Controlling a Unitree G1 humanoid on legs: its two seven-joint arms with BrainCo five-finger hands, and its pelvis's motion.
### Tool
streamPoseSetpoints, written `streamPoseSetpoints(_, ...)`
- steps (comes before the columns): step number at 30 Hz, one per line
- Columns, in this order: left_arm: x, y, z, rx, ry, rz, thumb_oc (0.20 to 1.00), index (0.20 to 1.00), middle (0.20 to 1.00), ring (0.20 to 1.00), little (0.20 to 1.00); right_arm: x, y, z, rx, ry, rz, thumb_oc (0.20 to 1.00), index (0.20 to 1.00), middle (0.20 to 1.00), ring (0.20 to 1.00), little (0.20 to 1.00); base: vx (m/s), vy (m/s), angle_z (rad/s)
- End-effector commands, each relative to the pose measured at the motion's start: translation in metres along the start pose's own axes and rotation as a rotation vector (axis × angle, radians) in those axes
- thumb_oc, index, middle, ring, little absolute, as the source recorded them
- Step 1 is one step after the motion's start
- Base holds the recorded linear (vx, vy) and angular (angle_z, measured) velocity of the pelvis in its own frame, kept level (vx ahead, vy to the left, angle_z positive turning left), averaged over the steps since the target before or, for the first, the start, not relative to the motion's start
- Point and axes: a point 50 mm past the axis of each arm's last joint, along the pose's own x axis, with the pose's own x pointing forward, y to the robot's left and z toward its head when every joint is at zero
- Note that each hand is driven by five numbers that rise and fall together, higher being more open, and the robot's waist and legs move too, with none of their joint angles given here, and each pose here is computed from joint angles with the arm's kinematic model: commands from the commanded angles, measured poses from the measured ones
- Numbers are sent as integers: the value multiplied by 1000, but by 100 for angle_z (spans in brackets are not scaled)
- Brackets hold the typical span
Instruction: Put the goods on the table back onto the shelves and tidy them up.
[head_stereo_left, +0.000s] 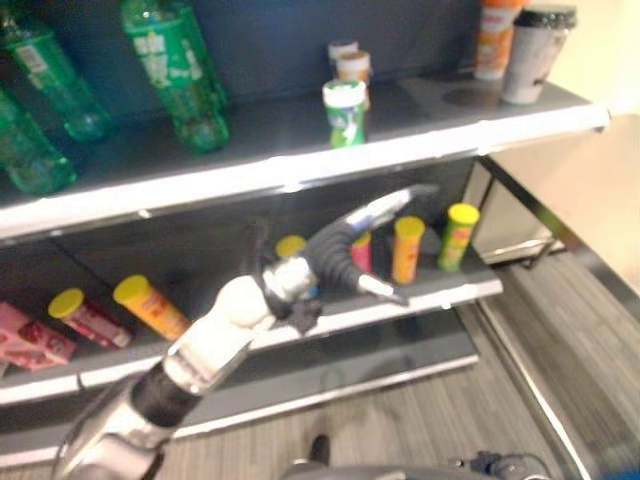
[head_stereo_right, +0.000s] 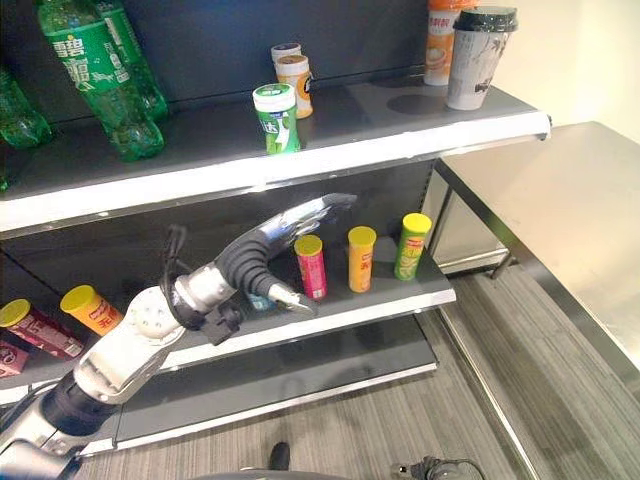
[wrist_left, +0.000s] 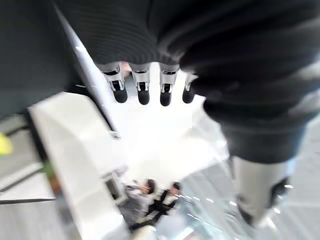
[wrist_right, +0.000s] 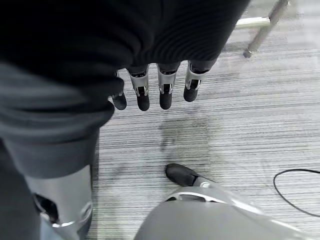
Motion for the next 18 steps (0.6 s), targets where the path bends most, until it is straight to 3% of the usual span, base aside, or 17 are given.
streamPoseSetpoints(1,16,9,20,7,-150,41,1000,1000,1000,1000,1000,0,1,14,-2,-33,-11,1000,1000,1000,1000,1000,0,0,0)
streamPoseSetpoints(5,27,15,30,57,-217,65,1000,1000,1000,1000,1000,0,-6,11,6,-29,-27,1000,1000,1000,1000,1000,0,0,0)
streamPoseSetpoints(9,43,36,39,128,-300,264,1000,1000,1000,1000,1000,0,-12,11,5,-29,-57,1000,1000,1000,1000,1000,0,0,0)
streamPoseSetpoints(18,7,73,47,232,-321,566,1000,1000,1000,1000,1000,0,-6,1,1,-19,-54,1000,1000,1000,1000,1000,0,0,0)
